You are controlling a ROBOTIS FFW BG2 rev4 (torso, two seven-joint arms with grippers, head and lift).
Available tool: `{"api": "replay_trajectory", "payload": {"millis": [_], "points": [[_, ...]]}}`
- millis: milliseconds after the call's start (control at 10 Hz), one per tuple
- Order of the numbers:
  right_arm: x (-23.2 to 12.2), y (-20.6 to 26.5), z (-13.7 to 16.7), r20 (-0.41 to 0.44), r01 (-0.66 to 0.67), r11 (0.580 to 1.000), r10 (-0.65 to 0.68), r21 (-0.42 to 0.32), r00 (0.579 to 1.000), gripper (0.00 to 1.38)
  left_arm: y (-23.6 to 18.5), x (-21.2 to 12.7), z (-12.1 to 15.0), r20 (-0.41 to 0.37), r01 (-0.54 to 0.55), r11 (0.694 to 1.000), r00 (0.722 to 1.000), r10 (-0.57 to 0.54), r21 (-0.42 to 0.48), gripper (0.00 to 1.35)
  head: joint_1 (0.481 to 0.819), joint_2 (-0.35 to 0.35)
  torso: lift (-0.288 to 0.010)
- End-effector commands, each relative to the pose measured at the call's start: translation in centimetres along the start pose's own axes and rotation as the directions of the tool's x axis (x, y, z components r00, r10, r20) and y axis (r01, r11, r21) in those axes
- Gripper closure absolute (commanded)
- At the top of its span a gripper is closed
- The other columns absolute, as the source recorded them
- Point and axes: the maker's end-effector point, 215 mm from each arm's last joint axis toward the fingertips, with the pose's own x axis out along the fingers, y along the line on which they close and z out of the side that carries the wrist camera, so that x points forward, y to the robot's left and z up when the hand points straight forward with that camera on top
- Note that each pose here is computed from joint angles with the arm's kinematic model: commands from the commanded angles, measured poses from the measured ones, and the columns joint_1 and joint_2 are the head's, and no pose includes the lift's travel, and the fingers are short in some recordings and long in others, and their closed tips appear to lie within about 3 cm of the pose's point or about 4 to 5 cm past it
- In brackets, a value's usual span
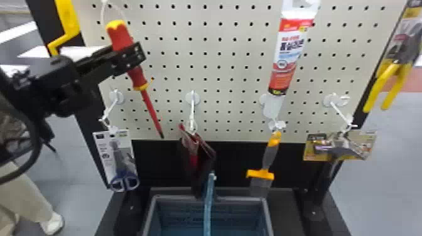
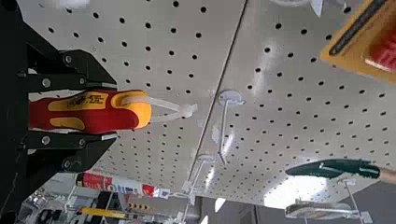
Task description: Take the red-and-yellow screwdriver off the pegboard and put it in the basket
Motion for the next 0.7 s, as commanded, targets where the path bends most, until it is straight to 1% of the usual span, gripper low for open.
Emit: {"api": "replay_trajectory", "payload": {"millis": [0,200,400,600], "points": [[0.0,0.0,0.0,0.000,0.000,1.000,0.000,0.001,1.000,0.09,1.5,-1.3,-1.5,0.011,-0.054,0.997,0.998,0.055,-0.054,1.01,0.549,0.000,-0.100],[0.1,0.0,0.0,0.000,0.000,1.000,0.000,0.001,1.000,0.09,2.6,-2.6,-3.4,0.013,-0.101,0.988,0.995,0.103,-0.114,1.01,0.549,0.000,-0.100],[0.1,0.0,-0.2,-0.002,0.000,1.000,0.000,0.002,1.000,0.09,3.4,-3.6,-4.9,0.008,-0.139,0.978,0.990,0.142,-0.153,1.01,0.549,0.000,-0.100],[0.1,0.0,-0.2,-0.003,0.000,1.000,0.000,0.001,1.000,0.09,3.8,-4.5,-7.1,-0.013,-0.173,0.965,0.985,0.174,-0.197,1.01,0.549,0.000,-0.100]]}}
